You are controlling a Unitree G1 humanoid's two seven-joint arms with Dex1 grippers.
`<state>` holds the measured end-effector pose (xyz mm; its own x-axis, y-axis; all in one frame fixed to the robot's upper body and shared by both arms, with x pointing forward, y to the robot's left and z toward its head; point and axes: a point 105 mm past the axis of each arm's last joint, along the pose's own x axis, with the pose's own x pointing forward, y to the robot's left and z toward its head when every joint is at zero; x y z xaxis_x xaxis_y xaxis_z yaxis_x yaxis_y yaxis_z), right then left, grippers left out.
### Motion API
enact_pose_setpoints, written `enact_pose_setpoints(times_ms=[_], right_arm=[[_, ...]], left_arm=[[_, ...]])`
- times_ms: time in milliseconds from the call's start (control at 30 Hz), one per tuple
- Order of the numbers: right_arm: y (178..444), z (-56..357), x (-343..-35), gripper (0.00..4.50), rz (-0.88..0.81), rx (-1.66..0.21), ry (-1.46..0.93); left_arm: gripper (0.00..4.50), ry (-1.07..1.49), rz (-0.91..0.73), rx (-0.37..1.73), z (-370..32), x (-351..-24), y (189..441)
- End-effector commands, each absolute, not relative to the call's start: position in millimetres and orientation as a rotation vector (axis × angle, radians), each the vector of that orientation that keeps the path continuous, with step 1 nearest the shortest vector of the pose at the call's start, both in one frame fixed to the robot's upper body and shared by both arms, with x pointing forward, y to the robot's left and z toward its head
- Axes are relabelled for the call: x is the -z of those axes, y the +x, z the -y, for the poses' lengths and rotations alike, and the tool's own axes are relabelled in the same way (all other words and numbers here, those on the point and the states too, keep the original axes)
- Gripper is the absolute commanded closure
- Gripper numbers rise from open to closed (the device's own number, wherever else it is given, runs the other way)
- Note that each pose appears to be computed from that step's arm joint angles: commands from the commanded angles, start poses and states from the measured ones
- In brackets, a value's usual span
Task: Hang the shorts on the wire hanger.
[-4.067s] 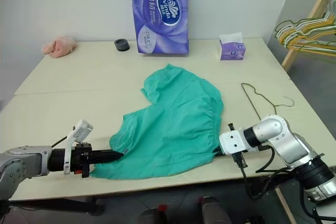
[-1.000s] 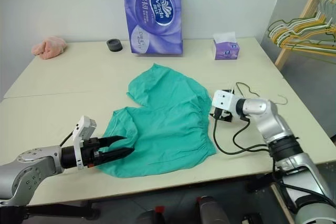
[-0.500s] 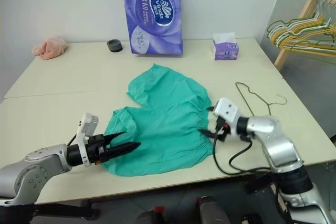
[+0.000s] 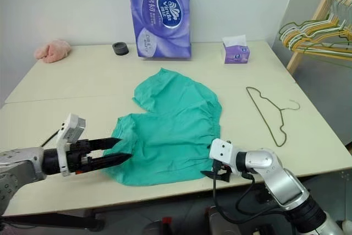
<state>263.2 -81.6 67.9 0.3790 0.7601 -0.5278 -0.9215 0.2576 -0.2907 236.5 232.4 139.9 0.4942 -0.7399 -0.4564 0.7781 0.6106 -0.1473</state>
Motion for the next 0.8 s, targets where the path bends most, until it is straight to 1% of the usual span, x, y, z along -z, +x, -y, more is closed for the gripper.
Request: enact_pose_setpoints(times_ms=[33,100,233,300,333,367,400,433,467,533,633,700,800], right_arm=[[269.0,87.2,-68.6,0.17,-0.305,-1.130,-0.644],[269.3,85.3,-69.4,0.17,-0.300,-1.135,-0.644],[269.5,83.1,-70.4,0.17,-0.291,-1.142,-0.645],[269.3,80.6,-74.0,0.17,-0.266,-1.151,-0.643],[268.8,76.1,-81.7,0.17,-0.222,-1.164,-0.623],[268.5,69.3,-96.3,0.17,-0.145,-1.179,-0.583],[268.1,65.2,-106.6,0.17,-0.091,-1.187,-0.555],[265.9,62.2,-117.4,0.17,-0.047,-1.203,-0.513],[264.1,61.6,-124.5,0.17,-0.017,-1.214,-0.492],[262.5,64.6,-132.2,0.17,0.001,-1.219,-0.461],[263.0,75.2,-140.4,0.17,-0.011,-1.204,-0.409],[275.2,91.0,-151.1,0.17,-0.007,-1.111,-0.342],[293.0,116.3,-159.1,0.17,-0.016,-0.969,-0.296]], left_arm=[[0.72,0.367,-0.569,0.781,-290.2,-144.3,247.8],[0.72,0.437,-0.570,0.727,-312.2,-153.2,254.7],[0.72,0.476,-0.510,0.717,-320.2,-170.3,265.6],[0.72,0.438,-0.425,0.691,-320.7,-187.3,275.3],[0.72,0.381,-0.333,0.668,-318.2,-202.4,284.3],[0.72,0.292,-0.205,0.651,-311.1,-222.4,295.2],[0.72,0.229,-0.123,0.646,-305.9,-235.8,301.7],[0.72,0.140,-0.038,0.652,-296.7,-246.5,308.6],[0.72,0.075,-0.002,0.677,-286.2,-248.7,311.4],[0.72,-0.013,0.002,0.733,-266.8,-241.2,312.1],[0.72,-0.015,-0.104,0.812,-239.8,-206.4,306.2],[0.72,-0.017,-0.175,0.874,-220.5,-183.3,299.0],[0.72,-0.052,-0.210,0.918,-202.5,-168.8,294.4]])
